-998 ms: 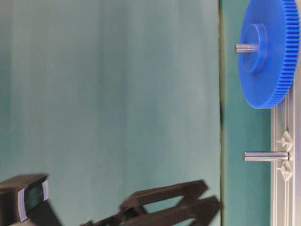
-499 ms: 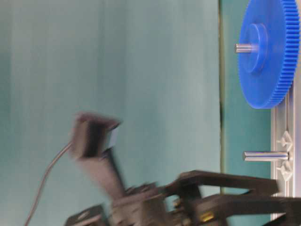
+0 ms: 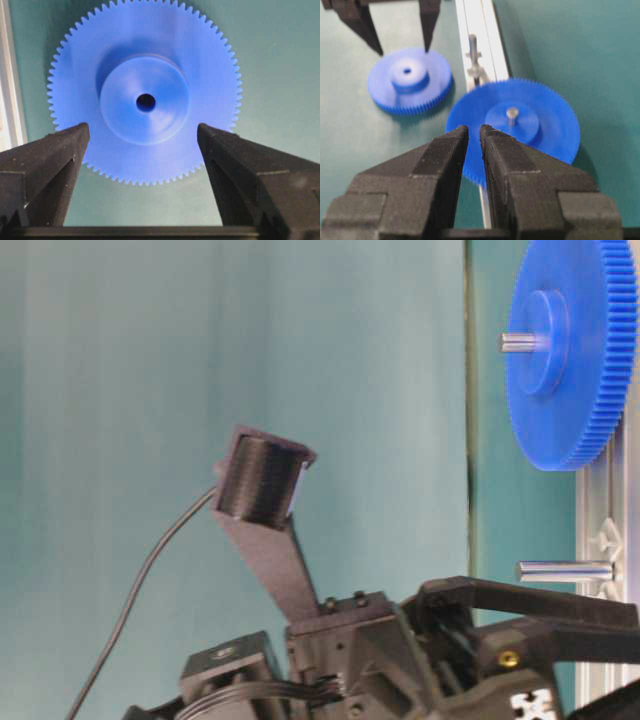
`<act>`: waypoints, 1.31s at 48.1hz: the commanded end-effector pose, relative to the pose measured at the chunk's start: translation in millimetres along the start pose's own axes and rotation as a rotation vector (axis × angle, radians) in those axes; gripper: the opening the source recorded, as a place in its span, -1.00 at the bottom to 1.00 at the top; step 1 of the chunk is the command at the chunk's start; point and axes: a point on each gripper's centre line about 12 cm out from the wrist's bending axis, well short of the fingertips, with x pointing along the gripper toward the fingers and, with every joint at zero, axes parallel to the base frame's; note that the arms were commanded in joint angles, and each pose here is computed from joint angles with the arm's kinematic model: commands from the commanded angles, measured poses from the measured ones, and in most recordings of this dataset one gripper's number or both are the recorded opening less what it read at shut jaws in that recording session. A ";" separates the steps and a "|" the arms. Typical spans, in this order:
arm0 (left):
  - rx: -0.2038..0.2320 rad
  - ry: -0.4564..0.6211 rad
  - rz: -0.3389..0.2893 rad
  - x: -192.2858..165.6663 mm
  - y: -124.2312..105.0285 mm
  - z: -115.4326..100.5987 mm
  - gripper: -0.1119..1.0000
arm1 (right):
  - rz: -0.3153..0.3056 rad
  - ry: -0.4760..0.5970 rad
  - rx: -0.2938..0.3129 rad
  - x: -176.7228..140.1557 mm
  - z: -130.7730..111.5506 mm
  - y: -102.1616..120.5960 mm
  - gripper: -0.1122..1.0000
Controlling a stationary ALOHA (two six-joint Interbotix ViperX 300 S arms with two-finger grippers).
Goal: Insert the small gear onto the shaft.
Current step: 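Lower the open left gripper over the small blue gear's hub, then close the left gripper on the small blue gear's hub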
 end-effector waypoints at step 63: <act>0.015 0.015 0.007 20.9 1.2 9.6 0.77 | 0.003 -0.018 0.048 -3.1 0.0 0.2 -0.30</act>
